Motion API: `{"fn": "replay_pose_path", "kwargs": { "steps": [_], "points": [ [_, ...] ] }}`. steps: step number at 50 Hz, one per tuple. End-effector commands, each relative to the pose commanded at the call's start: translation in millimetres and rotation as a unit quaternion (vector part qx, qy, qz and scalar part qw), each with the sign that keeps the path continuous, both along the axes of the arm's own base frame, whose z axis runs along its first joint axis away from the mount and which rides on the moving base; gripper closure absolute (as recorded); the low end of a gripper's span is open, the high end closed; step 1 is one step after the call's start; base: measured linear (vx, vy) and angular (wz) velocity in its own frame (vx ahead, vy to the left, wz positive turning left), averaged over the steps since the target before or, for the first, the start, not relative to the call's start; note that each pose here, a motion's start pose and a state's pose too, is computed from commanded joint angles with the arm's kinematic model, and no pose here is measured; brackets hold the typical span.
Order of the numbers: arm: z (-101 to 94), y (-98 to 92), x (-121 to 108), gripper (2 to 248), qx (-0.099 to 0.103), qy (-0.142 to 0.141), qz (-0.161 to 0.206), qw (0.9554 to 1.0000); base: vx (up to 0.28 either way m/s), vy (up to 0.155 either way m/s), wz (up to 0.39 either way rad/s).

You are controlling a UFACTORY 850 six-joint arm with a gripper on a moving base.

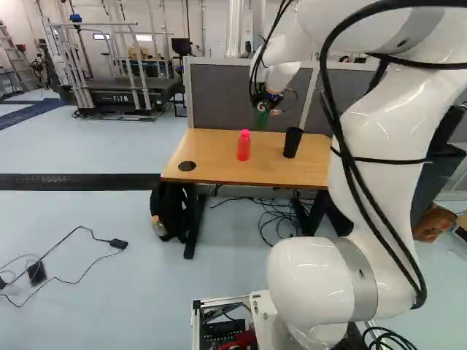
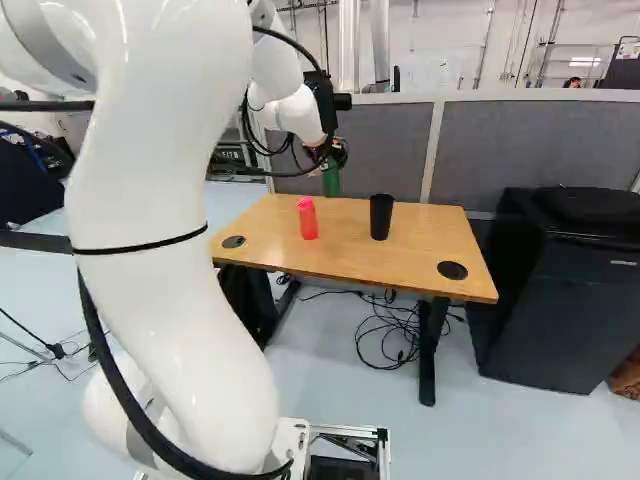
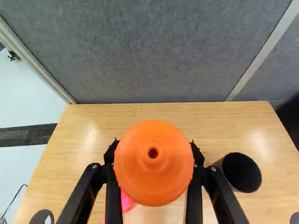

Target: Pick up the green bottle from the table

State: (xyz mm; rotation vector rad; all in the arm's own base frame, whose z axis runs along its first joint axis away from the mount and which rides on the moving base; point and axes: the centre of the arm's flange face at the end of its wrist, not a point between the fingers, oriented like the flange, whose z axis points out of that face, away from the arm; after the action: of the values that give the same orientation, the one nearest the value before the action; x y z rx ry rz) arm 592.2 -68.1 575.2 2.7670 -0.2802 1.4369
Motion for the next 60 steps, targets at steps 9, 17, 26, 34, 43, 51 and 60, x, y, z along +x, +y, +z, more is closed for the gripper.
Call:
{"fn": "replay_pose_path", "kwargs": {
  "steps": [9,17,26,34,43,51,60],
  "points": [
    [10.5,0.6,-21.1,129,0.0,-0.001,-0.001,1.0,0.0,0.0,0.0],
    [16.4,2.6,-42.5,129,0.004,0.02,0.0,0.9998,0.0,0.0,0.0],
    [21.9,5.3,-68.1,129,0.009,0.049,0.002,0.9988,0.0,0.0,0.0],
    [28.0,7.5,-90.3,129,0.012,0.064,0.003,0.9979,0.0,0.0,0.0],
    [37.3,9.4,-113.3,129,0.012,0.06,0.002,0.9981,0.0,0.0,0.0],
    [40.4,10.8,-131.6,129,0.012,0.056,0.001,0.9984,0.0,0.0,0.0],
    [40.1,12.2,-151.1,129,0.011,0.053,0.0,0.9985,0.0,0.0,0.0]
  ]
}}
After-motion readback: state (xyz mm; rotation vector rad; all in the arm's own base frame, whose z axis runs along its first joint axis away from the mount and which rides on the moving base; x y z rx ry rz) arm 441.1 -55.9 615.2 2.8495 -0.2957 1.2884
